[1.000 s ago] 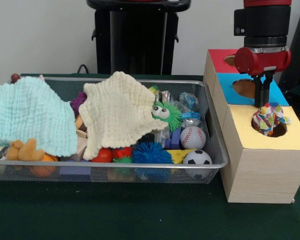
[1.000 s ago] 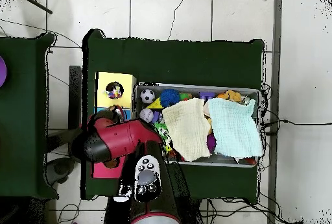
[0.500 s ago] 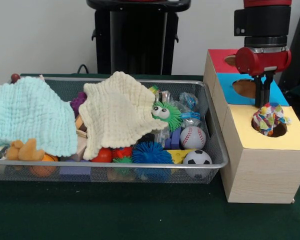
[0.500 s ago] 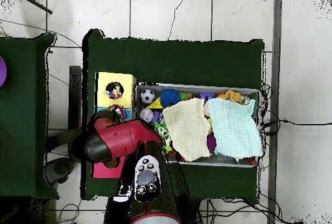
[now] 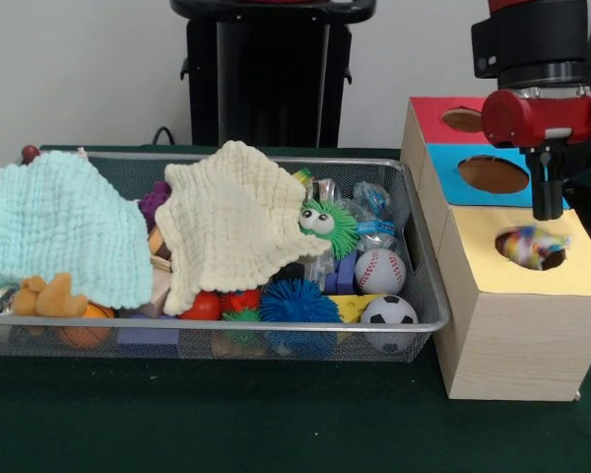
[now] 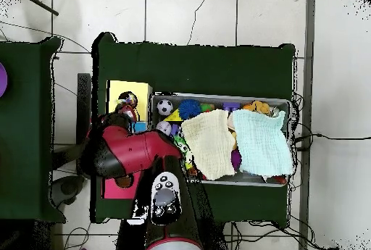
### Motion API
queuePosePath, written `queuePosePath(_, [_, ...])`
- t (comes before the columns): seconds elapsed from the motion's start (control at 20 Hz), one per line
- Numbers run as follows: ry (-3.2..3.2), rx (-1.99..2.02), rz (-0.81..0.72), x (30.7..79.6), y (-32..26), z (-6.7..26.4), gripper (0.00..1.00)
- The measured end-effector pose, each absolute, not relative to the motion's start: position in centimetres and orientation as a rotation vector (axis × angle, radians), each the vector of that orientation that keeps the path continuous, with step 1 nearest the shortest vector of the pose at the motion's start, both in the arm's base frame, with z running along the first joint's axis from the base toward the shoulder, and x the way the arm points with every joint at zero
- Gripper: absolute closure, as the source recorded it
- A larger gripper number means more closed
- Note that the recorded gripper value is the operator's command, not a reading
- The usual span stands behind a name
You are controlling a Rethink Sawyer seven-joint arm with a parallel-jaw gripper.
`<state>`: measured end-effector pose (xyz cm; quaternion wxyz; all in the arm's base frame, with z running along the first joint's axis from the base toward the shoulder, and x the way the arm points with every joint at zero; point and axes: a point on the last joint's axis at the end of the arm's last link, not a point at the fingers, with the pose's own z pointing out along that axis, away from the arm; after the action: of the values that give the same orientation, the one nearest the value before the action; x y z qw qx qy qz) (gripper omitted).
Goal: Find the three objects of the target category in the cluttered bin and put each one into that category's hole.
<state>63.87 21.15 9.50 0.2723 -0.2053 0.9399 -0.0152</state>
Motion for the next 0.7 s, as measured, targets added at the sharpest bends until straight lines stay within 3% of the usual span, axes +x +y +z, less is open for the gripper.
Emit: queuePosePath(0.7, [2.486, -0.5, -0.106, 65.8, 19.4, 10.3, 1.0])
